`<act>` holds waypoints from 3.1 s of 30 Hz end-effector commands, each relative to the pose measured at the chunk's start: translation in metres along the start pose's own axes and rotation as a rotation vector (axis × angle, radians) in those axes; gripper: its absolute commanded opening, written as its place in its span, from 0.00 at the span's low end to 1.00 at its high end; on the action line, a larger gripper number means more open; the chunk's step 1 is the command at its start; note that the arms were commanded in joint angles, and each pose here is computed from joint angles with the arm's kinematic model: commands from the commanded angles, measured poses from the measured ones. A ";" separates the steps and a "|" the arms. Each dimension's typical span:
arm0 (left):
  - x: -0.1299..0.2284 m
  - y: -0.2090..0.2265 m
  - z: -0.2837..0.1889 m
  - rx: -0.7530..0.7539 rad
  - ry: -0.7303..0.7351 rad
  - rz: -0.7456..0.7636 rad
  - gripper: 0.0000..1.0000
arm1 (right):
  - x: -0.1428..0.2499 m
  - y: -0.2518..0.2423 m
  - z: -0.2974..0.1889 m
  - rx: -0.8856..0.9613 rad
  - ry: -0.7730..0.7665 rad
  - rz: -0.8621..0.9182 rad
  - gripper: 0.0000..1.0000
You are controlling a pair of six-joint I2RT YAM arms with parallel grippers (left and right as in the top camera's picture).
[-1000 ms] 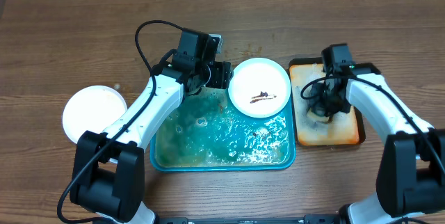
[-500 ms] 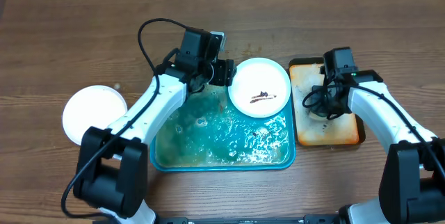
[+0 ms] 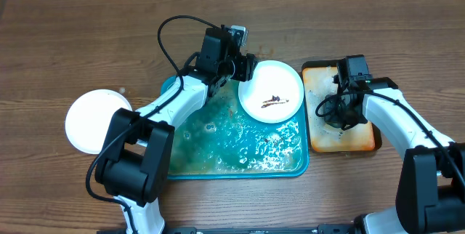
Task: Clean dirty plates on tray and stack at the side
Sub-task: 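Move the left gripper to the remaining white plate's rim and grasp, then drag the white plate toward the tray center with the left gripper, then lift the sponge from the pan and bring it to the plate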
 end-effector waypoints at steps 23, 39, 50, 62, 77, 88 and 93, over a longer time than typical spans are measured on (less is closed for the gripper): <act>0.072 0.007 0.023 0.001 0.251 -0.017 0.11 | 0.003 -0.002 0.003 0.013 0.014 -0.005 0.04; 0.078 0.018 -0.091 -0.259 0.467 -0.215 0.04 | 0.006 -0.003 0.002 0.018 0.027 -0.006 0.04; 0.138 0.004 -0.148 -0.334 0.817 -0.364 0.04 | 0.015 0.010 0.014 -0.071 0.081 -0.008 0.04; 0.128 0.012 -0.136 -0.394 0.727 -0.381 0.04 | -0.003 0.023 -0.005 -0.129 0.064 -0.004 0.04; 0.140 0.007 -0.113 -0.406 0.651 -0.382 0.04 | 0.004 0.101 -0.102 -0.544 0.065 -0.130 0.04; 0.142 0.005 -0.110 -0.396 0.646 -0.379 0.04 | 0.058 0.181 -0.103 -0.602 0.113 -0.315 0.04; 0.142 0.002 -0.110 -0.375 0.650 -0.387 0.04 | 0.072 0.200 -0.079 -0.520 0.129 -0.294 0.04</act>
Point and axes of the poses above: each gripper's point midway between its finger pads, its own z axis out along the fingers, its own y axis along the line the jaws close on, x = y × z, the point moved 3 cm from there along -z, back along the fingers, and after that the axes turned 11 degrees about z, right-handed, at the moved point
